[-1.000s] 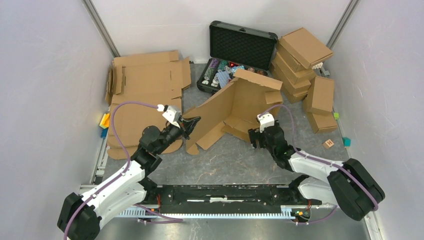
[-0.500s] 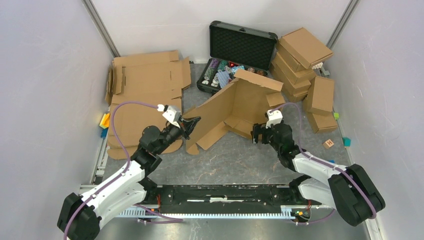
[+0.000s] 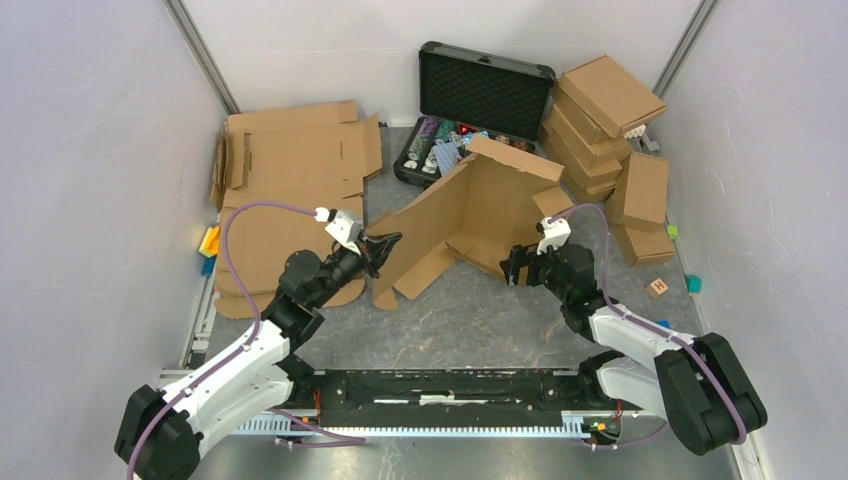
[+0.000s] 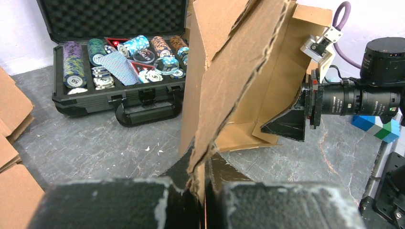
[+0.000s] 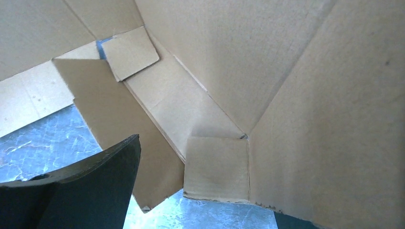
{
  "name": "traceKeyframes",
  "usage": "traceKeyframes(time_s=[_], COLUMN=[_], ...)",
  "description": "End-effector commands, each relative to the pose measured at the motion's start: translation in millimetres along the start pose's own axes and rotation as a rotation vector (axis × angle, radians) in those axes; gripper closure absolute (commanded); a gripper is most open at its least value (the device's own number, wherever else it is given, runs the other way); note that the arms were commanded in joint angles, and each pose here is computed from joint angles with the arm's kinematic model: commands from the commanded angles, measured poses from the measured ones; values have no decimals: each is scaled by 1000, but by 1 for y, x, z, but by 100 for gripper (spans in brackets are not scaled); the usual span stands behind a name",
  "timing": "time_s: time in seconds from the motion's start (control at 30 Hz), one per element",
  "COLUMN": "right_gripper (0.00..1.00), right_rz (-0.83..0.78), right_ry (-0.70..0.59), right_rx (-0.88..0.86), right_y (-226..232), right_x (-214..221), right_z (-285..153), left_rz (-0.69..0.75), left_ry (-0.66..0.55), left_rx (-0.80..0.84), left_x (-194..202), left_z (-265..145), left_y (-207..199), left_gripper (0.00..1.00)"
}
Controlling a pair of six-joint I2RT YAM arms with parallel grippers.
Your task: Fold the paper box
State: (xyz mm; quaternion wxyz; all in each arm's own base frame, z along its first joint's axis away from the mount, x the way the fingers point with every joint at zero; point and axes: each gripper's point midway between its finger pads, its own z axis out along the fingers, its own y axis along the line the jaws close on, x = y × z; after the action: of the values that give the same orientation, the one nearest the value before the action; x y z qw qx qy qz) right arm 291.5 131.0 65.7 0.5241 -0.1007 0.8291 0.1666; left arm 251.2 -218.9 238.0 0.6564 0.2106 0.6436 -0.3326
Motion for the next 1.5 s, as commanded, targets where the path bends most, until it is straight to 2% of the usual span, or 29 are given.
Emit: traceKeyframes(time_s=[0.0,0.1,0.2,0.27,0.33,0.8,1.2,1.3,1.47], right_gripper=[2,2,7,7,2,2,2,6,8], right_rz=[-8,-5,9,-14,-71,-279,-284,-273,-254], right_ry=[-17,5,65,86,111,196,195,183,152], right_rx=[-137,-104,6,4,4,-4,-9,-3,-4], right_y=[27,24,6,6,10,24,30,30,34], right_x=[-3,1,10,14,19,34,36,35,29], right_z=[-3,-3,1,3,3,5,7,9,10], left_rz=[-51,-54,-55,-53,-53,-54,-54,-56,-68], left_ry=[46,51,52,50,49,56,57,59,61], left_rx=[43,46,46,45,41,40,45,47,58], left_x=[6,7,7,7,7,9,9,10,10], left_z=[1,2,2,1,1,1,2,1,2], left_y=[-12,-12,-12,-12,-11,-12,-13,-13,-16], left_gripper=[98,98,98,98,98,98,98,98,98])
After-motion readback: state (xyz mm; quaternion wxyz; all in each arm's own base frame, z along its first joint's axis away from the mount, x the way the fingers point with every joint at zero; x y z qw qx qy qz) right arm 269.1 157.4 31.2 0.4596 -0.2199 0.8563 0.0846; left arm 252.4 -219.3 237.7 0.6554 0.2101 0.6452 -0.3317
